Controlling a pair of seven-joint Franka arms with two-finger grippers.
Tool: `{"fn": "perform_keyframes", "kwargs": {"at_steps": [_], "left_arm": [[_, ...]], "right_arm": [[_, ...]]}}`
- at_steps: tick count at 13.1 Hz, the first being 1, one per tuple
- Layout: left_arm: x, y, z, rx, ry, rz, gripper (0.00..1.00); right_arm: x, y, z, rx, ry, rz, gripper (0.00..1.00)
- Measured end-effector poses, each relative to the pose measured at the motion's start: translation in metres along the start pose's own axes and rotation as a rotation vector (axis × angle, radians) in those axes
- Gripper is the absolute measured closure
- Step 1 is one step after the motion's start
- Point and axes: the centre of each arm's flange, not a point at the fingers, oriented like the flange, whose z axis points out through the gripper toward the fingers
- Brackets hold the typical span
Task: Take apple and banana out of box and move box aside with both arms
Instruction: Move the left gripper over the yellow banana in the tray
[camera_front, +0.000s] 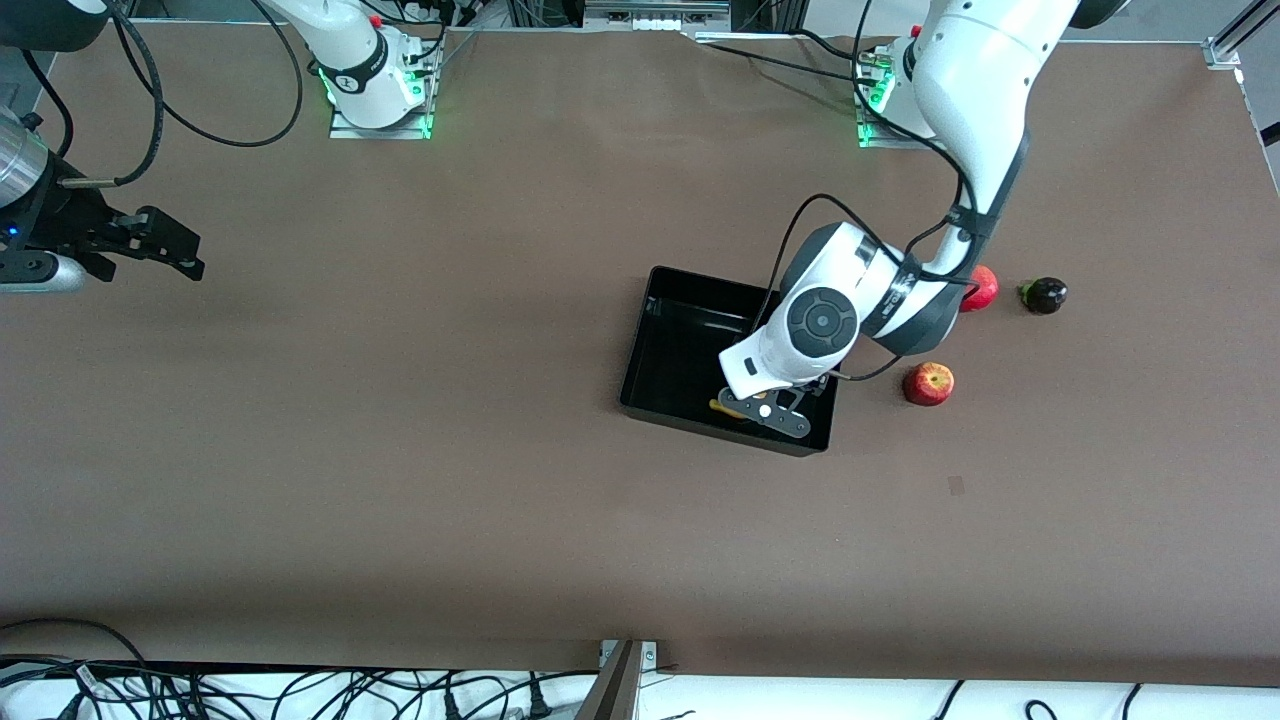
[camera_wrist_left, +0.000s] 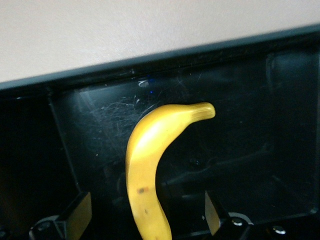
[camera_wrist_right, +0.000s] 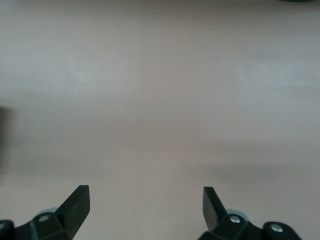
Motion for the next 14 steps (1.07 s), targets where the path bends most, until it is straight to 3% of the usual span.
{"fn": "perform_keyframes", "kwargs": {"at_steps": [4,7,10,12,14], "left_arm": [[-0.013,0.006,0.049,0.011,0.010,0.028,0.00],[-0.016,0.009,0.064,0.071,0.008,0.049,0.00],[-0.017,0.021,0.077,0.069,0.013,0.045,0.00],[-0.016,0.022,0.079,0.067,0.017,0.045,0.05],[-0.015,0.021,0.075,0.068,0.024,0.040,0.27]], "right_arm": [[0.000,0.000,0.000,0.000,0.000,0.000,0.00],[0.000,0.000,0.000,0.000,0.000,0.000,0.00],[0.000,0.000,0.000,0.000,0.000,0.000,0.00],[0.000,0.000,0.000,0.000,0.000,0.000,0.00],[0.000,0.000,0.000,0.000,0.000,0.000,0.00]]}}
